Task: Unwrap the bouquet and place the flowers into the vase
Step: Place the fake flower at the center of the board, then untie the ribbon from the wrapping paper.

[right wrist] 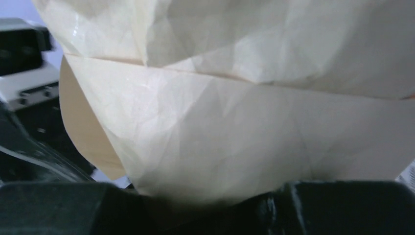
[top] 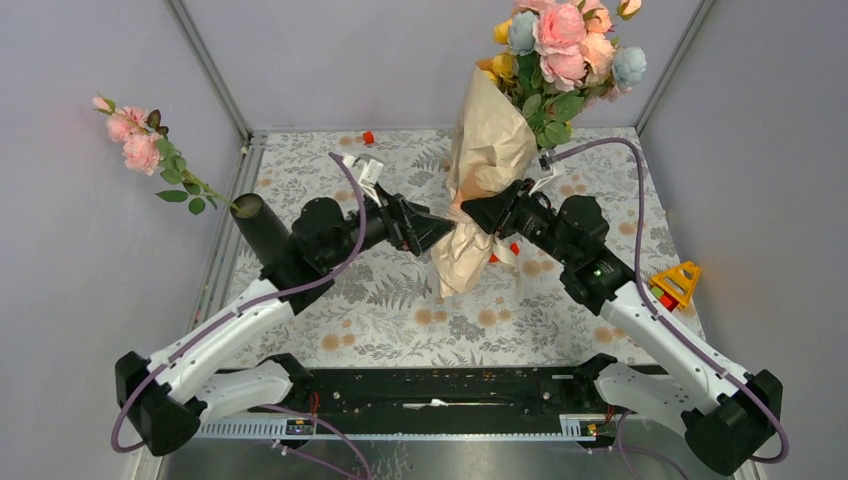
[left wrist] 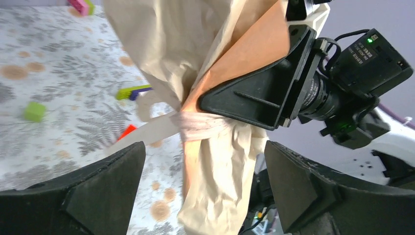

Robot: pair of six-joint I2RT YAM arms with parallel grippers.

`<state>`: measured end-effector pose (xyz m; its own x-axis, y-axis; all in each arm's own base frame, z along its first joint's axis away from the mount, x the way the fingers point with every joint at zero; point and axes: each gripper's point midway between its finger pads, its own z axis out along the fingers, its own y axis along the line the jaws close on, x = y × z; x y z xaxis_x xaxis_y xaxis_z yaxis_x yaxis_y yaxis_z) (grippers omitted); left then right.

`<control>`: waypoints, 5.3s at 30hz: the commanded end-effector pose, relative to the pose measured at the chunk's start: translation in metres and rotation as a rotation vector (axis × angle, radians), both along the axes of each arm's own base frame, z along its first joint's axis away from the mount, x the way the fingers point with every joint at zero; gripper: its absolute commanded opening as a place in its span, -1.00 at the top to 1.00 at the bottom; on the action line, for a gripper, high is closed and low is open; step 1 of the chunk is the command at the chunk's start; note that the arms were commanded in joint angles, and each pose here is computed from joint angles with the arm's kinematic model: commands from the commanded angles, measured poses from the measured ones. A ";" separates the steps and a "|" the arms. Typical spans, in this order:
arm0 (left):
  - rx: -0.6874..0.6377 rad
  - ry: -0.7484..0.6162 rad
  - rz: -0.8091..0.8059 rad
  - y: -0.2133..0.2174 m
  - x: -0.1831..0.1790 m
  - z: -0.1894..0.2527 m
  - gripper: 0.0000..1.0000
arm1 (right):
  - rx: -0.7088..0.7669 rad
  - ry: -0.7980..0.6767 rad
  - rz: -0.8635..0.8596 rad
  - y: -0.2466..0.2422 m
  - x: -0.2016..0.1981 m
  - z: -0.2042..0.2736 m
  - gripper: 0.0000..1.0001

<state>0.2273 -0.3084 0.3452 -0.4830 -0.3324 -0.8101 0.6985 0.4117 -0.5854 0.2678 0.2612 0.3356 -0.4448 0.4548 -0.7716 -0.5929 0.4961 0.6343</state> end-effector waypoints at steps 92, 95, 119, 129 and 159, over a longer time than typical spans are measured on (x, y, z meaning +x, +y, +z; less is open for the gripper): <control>0.178 0.584 0.374 0.088 0.068 -0.224 -0.27 | -0.750 0.447 0.238 0.062 -0.109 -0.249 -0.37; 0.181 0.589 0.363 0.083 0.074 -0.232 -0.11 | -0.774 0.450 0.220 0.064 -0.104 -0.255 -0.12; 0.182 0.501 0.383 0.056 0.146 -0.233 0.16 | -0.724 0.354 0.118 0.087 -0.021 -0.243 0.29; 0.239 0.445 0.483 0.089 0.127 -0.197 -0.90 | -0.745 0.293 0.091 0.050 -0.038 -0.187 -0.52; 0.145 0.539 0.270 0.095 0.024 -0.189 -0.45 | -0.643 0.406 0.368 0.035 -0.056 -0.267 -0.60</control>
